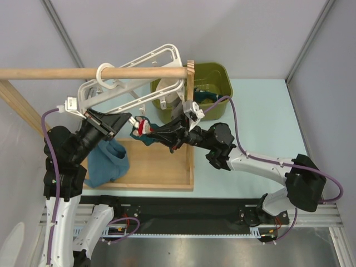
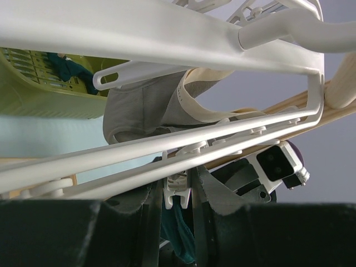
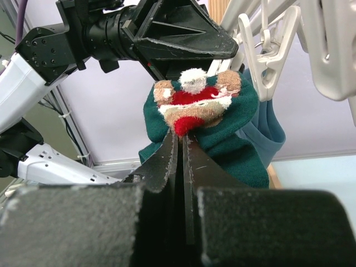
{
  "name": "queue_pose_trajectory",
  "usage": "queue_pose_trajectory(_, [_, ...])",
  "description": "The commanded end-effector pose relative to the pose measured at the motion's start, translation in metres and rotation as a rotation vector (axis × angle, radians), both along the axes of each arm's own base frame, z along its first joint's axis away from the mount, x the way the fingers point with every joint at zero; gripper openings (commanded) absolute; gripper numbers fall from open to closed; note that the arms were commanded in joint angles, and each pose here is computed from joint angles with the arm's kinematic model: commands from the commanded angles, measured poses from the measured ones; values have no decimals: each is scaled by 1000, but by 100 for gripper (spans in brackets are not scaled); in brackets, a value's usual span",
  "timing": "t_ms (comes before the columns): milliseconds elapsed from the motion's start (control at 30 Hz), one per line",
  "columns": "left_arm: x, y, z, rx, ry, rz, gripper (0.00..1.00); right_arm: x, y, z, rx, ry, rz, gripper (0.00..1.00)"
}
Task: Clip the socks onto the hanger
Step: Clamp the sock onto the hanger.
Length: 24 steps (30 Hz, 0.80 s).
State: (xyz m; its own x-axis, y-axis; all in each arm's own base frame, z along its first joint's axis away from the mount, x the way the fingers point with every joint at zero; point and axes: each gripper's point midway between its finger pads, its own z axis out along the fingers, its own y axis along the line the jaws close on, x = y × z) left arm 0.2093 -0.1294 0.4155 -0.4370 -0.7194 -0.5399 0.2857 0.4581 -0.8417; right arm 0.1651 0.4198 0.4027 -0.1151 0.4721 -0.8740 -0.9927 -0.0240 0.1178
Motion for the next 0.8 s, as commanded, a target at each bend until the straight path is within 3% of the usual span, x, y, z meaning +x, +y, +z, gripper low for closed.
queue_pose_trajectory(0, [-14, -17, -24, 7, 105, -127, 0, -3, -3, 33, 90, -51, 6, 0])
queue_pose_trajectory(767, [-17, -17, -27, -1, 105, -128, 0, 1, 13, 34, 94, -29, 25, 0])
